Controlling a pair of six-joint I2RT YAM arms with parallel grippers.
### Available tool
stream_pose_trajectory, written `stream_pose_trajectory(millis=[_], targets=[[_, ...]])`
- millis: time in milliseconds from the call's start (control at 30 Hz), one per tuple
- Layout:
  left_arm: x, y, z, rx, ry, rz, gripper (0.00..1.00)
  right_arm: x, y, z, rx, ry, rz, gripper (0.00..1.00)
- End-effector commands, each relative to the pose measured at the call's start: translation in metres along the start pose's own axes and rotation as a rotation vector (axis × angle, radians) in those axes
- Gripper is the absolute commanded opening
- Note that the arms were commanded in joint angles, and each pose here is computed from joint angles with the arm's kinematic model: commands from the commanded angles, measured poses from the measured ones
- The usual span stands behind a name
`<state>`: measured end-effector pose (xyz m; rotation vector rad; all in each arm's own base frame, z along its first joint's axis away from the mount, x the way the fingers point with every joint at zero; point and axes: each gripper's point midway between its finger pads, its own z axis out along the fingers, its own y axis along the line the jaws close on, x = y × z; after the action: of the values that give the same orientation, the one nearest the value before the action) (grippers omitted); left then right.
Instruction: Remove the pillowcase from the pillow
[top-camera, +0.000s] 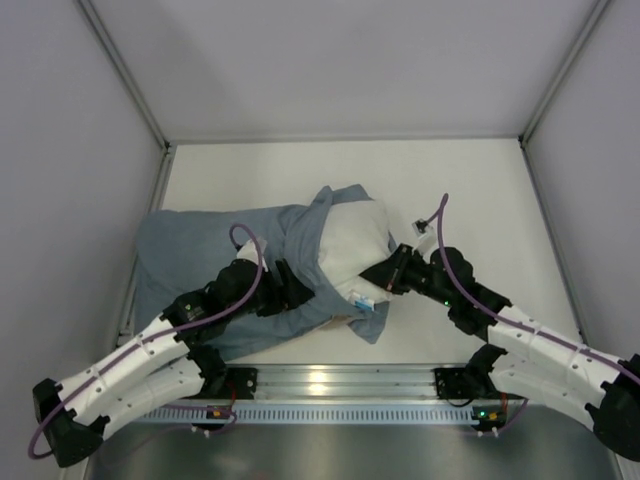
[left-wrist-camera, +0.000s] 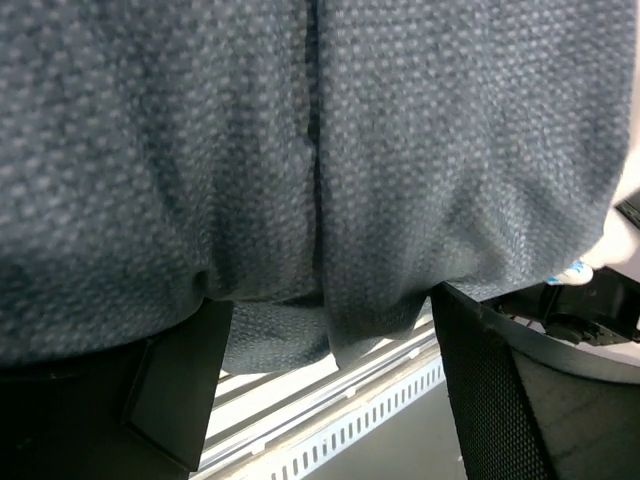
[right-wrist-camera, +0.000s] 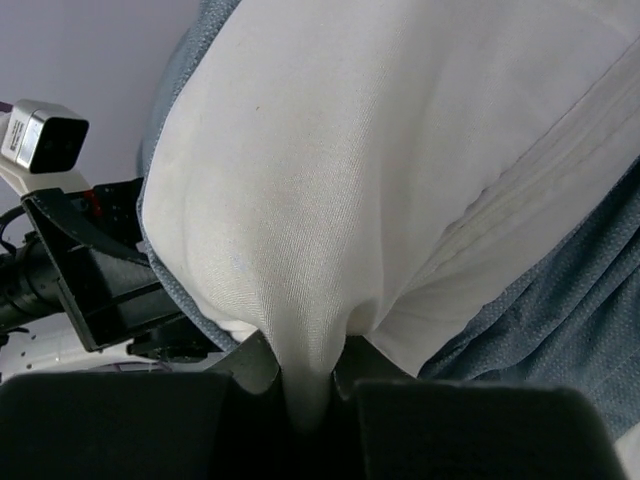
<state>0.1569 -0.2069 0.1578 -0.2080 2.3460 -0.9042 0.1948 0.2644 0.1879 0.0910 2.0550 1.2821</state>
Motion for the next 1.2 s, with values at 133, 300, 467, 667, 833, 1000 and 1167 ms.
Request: stream_pose_trajectory(millis=[133, 300, 467, 667, 833, 1000, 1167], targets=[[-0.014, -0.022, 0.020, 0.060, -0.047, -0.019, 0.40, -0.018, 0.061, -0.015, -0.140, -0.052, -0.053, 0.00], [-0.014, -0.018, 0.016, 0.078, -0.075, -0.017, 0.00, -0.046, 0.049, -0.020, -0.020, -0.170, -0.128, 0.00], [-0.030, 0.006, -0.002, -0.025, -0.169, -0.012, 0.00, -0.081, 0.044, -0.047, 0.088, -0.313, -0.214, 0.00], [-0.039, 0.022, -0.006, -0.156, -0.187, 0.050, 0.00, -0.128, 0.052, -0.108, 0.194, -0.494, -0.273, 0.00], [-0.043, 0.030, -0.001, -0.203, -0.210, 0.048, 0.00, -0.154, 0.044, -0.151, 0.346, -0.596, -0.301, 0.00], [-0.039, 0.048, 0.009, -0.272, -0.208, 0.034, 0.00, -0.179, 0.039, -0.191, 0.468, -0.727, -0.303, 0.00], [-0.036, 0.061, 0.018, -0.320, -0.194, 0.037, 0.00, -0.204, 0.041, -0.246, 0.565, -0.882, -0.280, 0.00]])
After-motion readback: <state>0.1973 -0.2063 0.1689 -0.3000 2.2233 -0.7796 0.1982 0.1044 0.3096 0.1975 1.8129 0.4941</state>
